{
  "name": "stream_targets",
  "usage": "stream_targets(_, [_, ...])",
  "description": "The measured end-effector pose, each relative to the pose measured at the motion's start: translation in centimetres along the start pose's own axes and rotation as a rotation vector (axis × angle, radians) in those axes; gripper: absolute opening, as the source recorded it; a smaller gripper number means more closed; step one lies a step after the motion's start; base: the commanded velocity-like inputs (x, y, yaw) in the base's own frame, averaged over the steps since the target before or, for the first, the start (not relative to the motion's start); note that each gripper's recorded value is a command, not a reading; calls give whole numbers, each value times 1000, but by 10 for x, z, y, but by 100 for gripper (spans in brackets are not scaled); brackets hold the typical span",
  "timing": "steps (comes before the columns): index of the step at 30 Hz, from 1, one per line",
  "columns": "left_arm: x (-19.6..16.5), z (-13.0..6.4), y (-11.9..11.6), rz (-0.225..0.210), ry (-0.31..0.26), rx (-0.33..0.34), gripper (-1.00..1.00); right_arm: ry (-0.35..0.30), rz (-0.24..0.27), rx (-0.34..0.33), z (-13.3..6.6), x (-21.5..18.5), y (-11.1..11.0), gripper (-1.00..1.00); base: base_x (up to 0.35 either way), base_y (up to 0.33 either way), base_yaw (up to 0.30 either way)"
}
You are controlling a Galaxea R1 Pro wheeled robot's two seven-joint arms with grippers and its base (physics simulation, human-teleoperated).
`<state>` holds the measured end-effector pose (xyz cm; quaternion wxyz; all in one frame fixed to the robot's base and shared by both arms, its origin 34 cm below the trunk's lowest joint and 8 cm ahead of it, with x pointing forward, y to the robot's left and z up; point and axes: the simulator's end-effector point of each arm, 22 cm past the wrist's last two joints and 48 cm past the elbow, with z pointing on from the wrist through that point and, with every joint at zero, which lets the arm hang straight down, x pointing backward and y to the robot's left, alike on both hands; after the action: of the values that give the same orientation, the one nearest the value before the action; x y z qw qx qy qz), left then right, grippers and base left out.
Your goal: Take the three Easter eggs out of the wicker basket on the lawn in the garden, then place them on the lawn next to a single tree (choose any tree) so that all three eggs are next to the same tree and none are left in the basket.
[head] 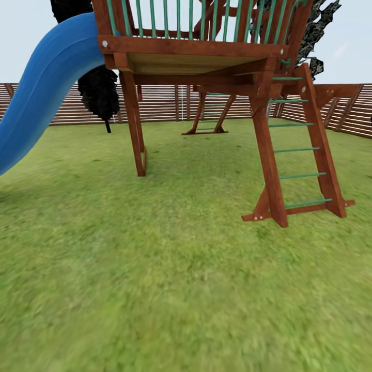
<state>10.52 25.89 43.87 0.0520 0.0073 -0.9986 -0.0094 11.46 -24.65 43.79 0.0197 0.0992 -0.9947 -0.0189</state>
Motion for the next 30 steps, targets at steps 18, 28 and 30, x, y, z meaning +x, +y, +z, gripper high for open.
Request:
stream_targets(18, [0,0,0,0,0,0,100,-7,0,-3,0,-2,2,100,322,0,0])
stream_targets(28, [0,0,0,0,0,0,100,-7,8,-2,0,-2,3,100,322,0,0])
stream_targets(30, [0,0,0,0,1,0,100,-7,6,-4,0,-3,4,100,322,0,0])
